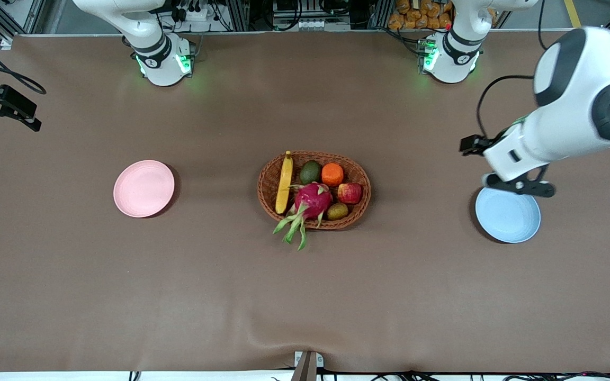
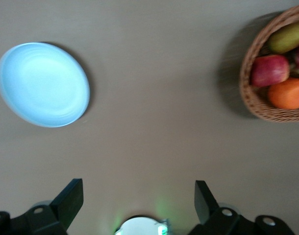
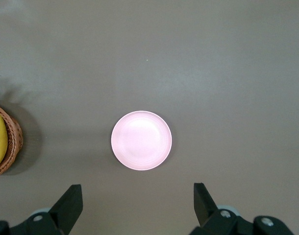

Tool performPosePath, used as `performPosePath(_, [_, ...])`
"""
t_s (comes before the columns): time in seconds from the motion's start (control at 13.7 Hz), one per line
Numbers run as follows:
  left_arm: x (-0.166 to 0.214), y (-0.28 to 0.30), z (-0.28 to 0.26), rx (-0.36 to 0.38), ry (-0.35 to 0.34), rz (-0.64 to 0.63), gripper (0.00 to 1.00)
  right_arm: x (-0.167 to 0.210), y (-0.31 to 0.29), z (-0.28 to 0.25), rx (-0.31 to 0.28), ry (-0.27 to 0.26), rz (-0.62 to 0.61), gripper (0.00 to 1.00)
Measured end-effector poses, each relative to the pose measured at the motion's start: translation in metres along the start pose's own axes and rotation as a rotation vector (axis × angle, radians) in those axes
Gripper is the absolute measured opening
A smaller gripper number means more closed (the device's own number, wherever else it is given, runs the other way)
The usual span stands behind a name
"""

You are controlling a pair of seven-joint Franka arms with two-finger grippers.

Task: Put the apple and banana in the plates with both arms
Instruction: 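Move the left gripper over the fruit basket toward the red apple, then lower the left gripper and grasp the red apple in the basket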

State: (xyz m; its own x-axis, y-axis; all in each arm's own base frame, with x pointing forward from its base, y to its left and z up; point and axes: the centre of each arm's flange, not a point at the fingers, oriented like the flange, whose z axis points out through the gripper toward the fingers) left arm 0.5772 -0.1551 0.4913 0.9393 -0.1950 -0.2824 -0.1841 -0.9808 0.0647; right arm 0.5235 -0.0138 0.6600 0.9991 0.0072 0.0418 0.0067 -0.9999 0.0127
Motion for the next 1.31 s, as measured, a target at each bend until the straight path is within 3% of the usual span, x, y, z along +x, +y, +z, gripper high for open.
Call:
performPosePath(0.73, [0.067,0.16,0.131,-0.031,0.027,-0.162,1.0,0.0,0.0,-0.001,0.0,0.001,0.0,1.0])
performPosePath(1.09, [0.094,0.18,0.187,-0.047,0.067,-0.188,1.0,0.0,0.0,-0.001,0.0,0.001,0.001,1.0])
performPosePath(1.31, [0.096,0.199,0.209,-0.072,0.052,-0.211,1.0,0.0,0.0,-0.001,0.0,0.001,0.001,1.0])
